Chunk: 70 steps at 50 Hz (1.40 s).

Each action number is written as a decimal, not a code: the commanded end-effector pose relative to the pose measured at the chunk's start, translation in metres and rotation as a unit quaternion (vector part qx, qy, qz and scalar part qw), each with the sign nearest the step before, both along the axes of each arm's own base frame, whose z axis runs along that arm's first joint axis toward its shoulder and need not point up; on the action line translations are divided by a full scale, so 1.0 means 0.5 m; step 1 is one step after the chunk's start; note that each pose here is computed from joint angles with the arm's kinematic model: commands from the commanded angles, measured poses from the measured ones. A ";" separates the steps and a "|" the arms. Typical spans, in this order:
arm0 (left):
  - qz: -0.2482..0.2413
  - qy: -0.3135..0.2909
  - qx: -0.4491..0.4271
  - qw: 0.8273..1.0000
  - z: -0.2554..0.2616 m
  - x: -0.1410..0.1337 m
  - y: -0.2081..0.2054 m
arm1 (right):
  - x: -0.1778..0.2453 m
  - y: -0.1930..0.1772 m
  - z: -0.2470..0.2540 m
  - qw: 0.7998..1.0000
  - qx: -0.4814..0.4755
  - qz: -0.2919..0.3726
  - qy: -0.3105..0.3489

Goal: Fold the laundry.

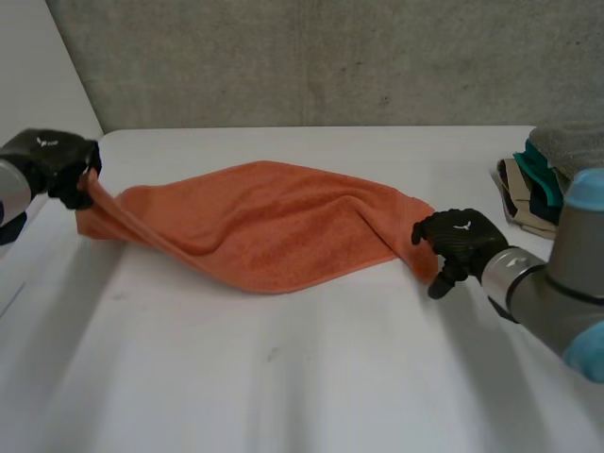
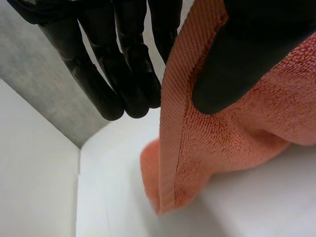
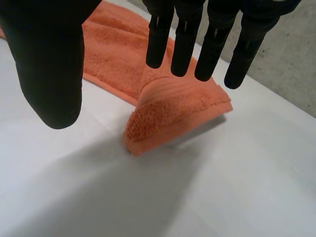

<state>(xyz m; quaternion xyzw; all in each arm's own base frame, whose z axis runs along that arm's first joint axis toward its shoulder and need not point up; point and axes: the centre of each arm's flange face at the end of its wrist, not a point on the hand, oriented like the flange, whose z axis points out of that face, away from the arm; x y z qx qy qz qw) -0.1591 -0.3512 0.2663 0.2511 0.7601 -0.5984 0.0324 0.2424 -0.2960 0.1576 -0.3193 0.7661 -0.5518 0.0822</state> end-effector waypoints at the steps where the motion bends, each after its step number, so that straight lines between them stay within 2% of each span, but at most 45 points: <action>1: 0.003 0.014 -0.032 0.999 0.042 -0.022 -0.006 | 0.030 -0.026 -0.023 0.999 -0.035 -0.003 0.000; 8: 0.004 0.054 -0.067 0.996 0.106 -0.043 0.000 | 0.062 -0.034 -0.025 0.999 -0.041 -0.004 -0.006; 12: 0.001 0.085 -0.092 0.992 0.161 -0.058 0.015 | 0.094 -0.009 -0.015 0.999 -0.032 0.008 -0.031; 21: -0.028 0.157 -0.143 0.977 0.284 -0.102 0.087 | 0.183 0.112 0.003 0.986 0.057 0.035 -0.153; 25: -0.043 0.183 -0.162 0.969 0.326 -0.121 0.121 | 0.219 0.134 0.001 0.975 0.077 0.028 -0.206; 29: -0.051 0.210 -0.181 0.959 0.365 -0.128 0.151 | 0.246 0.106 -0.012 0.968 0.052 -0.012 -0.247; 35: -0.047 0.248 -0.205 0.946 0.410 -0.119 0.183 | 0.249 0.020 -0.041 0.961 -0.022 -0.109 -0.254; 37: -0.046 0.263 -0.215 0.939 0.428 -0.112 0.196 | 0.242 -0.017 -0.049 0.958 -0.045 -0.141 -0.245; 43: -0.032 0.278 -0.228 0.932 0.445 -0.090 0.204 | 0.212 -0.072 -0.043 0.961 -0.069 -0.169 -0.207; 46: -0.015 0.275 -0.230 0.933 0.439 -0.070 0.186 | 0.169 -0.109 -0.010 0.959 -0.087 -0.189 -0.193; 50: 0.014 0.262 -0.223 0.939 0.418 -0.040 0.154 | 0.108 -0.142 0.086 0.958 -0.131 -0.187 -0.175; 57: 0.046 0.229 -0.140 0.962 0.305 -0.010 0.067 | 0.033 -0.127 0.278 0.969 -0.210 -0.080 -0.106; 61: 0.054 0.195 -0.079 0.976 0.219 -0.008 0.033 | 0.011 -0.087 0.365 0.968 -0.237 -0.053 -0.070; 67: 0.055 0.124 0.022 0.990 0.068 -0.011 0.000 | 0.003 -0.036 0.339 0.987 -0.154 0.004 0.050; 70: 0.045 0.106 0.060 0.991 0.013 -0.022 -0.005 | 0.014 -0.019 0.309 0.988 -0.120 0.036 0.086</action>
